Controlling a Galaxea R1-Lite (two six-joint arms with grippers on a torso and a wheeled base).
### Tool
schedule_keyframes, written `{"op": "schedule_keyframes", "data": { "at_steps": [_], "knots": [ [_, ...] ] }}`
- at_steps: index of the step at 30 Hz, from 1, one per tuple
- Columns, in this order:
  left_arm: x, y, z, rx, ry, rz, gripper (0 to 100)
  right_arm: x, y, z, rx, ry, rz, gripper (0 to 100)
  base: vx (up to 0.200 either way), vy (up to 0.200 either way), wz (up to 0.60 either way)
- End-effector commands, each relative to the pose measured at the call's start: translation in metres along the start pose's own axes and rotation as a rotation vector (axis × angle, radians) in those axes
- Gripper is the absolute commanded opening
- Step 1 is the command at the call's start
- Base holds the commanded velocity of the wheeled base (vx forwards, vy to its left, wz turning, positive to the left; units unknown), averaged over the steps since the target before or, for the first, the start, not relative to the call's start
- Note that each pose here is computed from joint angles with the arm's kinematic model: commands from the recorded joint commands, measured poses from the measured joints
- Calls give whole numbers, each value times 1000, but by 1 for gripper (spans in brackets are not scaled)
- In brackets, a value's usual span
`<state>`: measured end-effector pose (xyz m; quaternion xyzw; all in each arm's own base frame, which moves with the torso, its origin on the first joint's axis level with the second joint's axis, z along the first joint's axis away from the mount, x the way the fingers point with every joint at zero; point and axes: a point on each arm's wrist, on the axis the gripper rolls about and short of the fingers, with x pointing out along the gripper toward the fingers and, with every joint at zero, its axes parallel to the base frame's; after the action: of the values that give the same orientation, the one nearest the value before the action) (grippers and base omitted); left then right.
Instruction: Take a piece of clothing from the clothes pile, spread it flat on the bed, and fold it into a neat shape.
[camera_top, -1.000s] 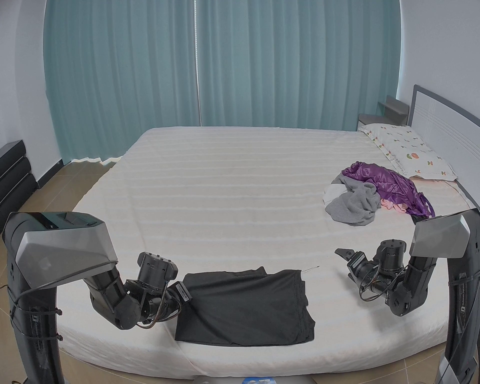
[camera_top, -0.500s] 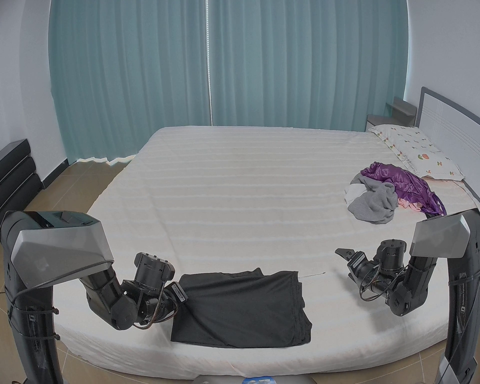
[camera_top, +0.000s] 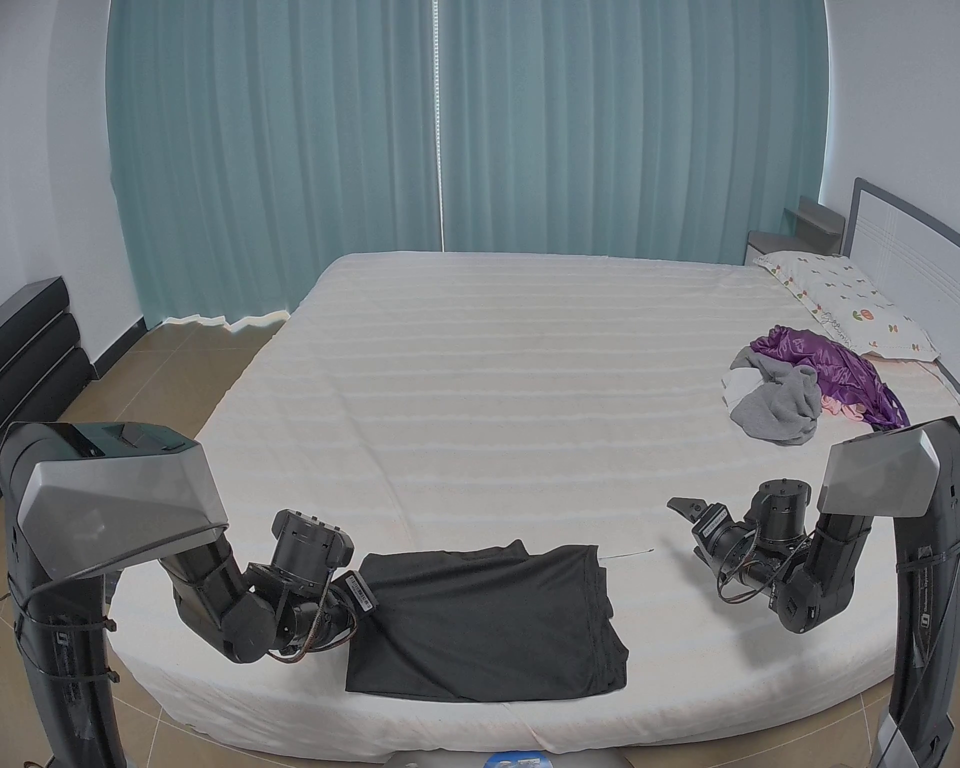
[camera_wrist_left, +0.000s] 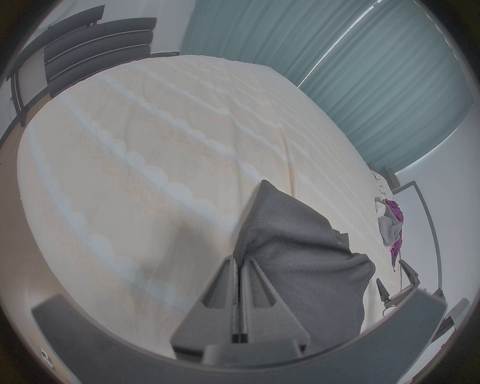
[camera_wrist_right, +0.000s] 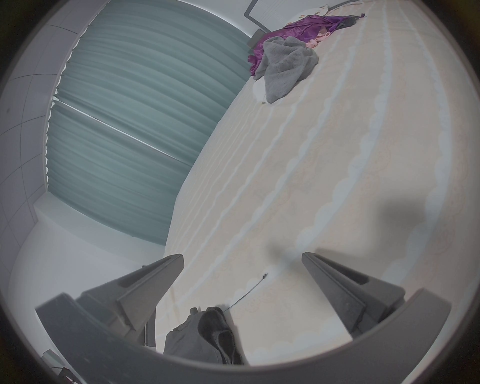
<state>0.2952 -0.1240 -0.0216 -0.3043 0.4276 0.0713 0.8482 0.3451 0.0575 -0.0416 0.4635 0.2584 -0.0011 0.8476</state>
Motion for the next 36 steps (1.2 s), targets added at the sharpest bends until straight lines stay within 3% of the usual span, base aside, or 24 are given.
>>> {"op": "schedule_keyframes", "data": {
  "at_steps": [1,2,3,12,22,25,29,33,36],
  "knots": [
    [0,0,0,-1,-1,0,0,0,0,0,1,0,0,100,0,0,0],
    [0,0,0,-1,-1,0,0,0,0,0,1,0,0,100,0,0,0],
    [0,0,0,-7,-2,-1,100,0,0,0,1,0,0,100,0,0,0],
    [0,-1,0,-12,-3,-3,100,0,0,0,1,-1,1,100,0,0,0],
    [-18,-4,25,-60,-75,-50,100,-7,1,5,12,-7,2,100,0,0,0],
    [-47,-7,53,-107,-168,-114,100,-38,25,27,7,-69,59,100,0,0,0],
    [-78,-11,64,-117,-236,-177,100,-74,45,39,-17,-126,104,100,0,0,0],
    [-142,-18,76,-114,-368,-306,100,-142,71,45,-126,-239,171,100,0,0,0],
    [-208,-14,78,-105,-527,-416,100,-213,80,39,-197,-351,235,100,0,0,0]
  ]
}}
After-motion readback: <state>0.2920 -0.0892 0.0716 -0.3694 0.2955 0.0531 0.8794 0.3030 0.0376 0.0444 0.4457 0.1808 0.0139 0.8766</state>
